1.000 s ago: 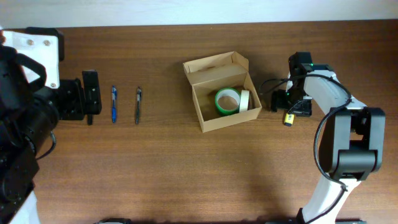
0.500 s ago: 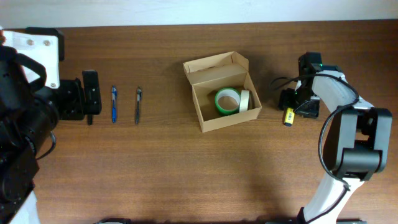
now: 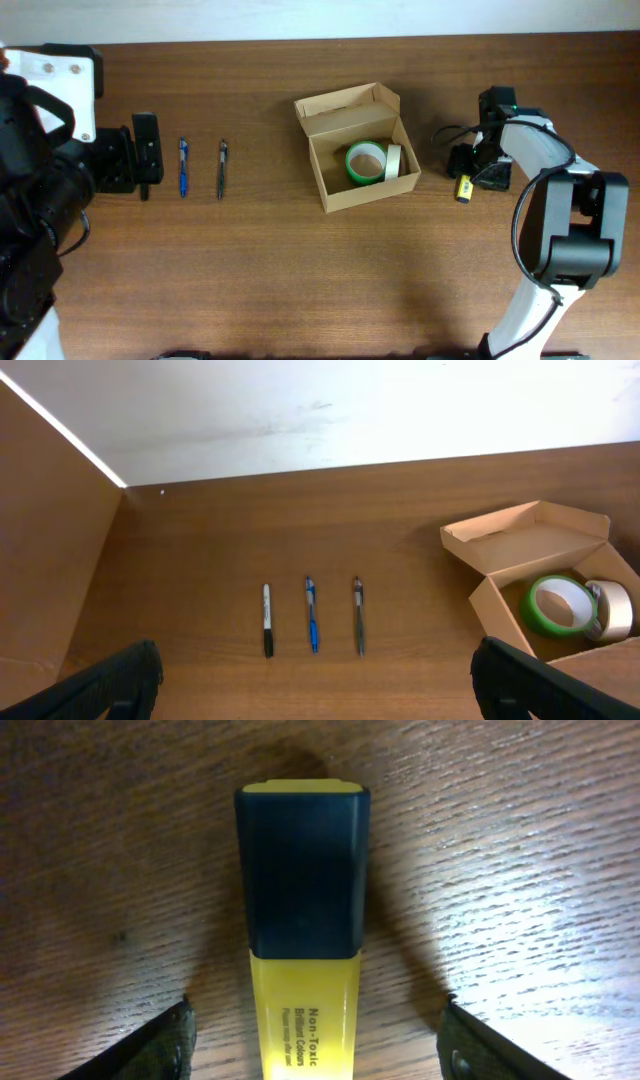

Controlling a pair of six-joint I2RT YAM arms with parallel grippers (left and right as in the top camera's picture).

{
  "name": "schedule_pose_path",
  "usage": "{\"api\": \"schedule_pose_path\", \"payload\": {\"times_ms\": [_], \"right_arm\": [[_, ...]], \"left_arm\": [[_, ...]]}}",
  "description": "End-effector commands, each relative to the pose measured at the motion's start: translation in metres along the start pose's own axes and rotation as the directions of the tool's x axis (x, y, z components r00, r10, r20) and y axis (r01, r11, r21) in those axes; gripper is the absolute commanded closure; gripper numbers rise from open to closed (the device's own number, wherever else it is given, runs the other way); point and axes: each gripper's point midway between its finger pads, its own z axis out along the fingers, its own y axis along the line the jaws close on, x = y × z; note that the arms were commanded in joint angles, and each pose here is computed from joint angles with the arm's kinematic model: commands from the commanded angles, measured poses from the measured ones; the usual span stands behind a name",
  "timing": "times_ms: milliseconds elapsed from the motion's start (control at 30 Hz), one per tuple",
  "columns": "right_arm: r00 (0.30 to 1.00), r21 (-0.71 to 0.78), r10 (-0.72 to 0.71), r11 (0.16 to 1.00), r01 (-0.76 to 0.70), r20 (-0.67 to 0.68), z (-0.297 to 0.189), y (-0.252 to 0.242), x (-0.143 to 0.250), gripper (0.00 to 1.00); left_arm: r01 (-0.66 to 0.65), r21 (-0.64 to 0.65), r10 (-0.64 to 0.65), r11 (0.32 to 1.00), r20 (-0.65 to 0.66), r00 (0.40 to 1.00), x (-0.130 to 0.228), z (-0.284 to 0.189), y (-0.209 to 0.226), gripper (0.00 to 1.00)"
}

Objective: Pack container
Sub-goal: 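Align the right gripper over the yellow highlighter and grasp it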

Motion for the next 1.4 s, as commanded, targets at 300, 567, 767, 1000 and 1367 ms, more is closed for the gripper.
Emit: {"api": "schedule_pose_path", "payload": {"times_ms": [300, 567, 767, 1000, 1367], "right_arm": [[0.999, 0.017, 0.009, 1.0, -0.008, -0.034, 0.011, -0.004, 0.01, 0.4], [0.999, 0.017, 0.009, 1.0, -0.009, -0.038, 0.011, -0.004, 0.011, 0.57], [0.999, 0.017, 0.01, 1.0, -0.009, -0.038, 0.011, -0.004, 0.011, 0.72], [0.999, 0.018, 0.01, 1.0, -0.009, -0.038, 0.011, -0.004, 0.011, 0.89], [0.999, 0.016, 0.009, 1.0, -0.008, -0.032, -0.003, -0.005, 0.013, 0.96]], "left_arm": [[-0.019, 0.015, 0.019, 1.0, -0.006, 1.0, 0.001, 0.001, -0.003, 0.01], [-0.019, 0.015, 0.019, 1.0, -0.006, 1.0, 0.001, 0.001, -0.003, 0.01], [-0.018, 0.014, 0.019, 1.0, -0.005, 1.0, 0.0, 0.001, -0.003, 0.0], [-0.018, 0.014, 0.019, 1.0, -0.005, 1.0, 0.0, 0.001, -0.003, 0.01], [-0.018, 0.01, 0.018, 1.0, -0.001, 1.0, -0.001, 0.001, -0.002, 0.0]]}}
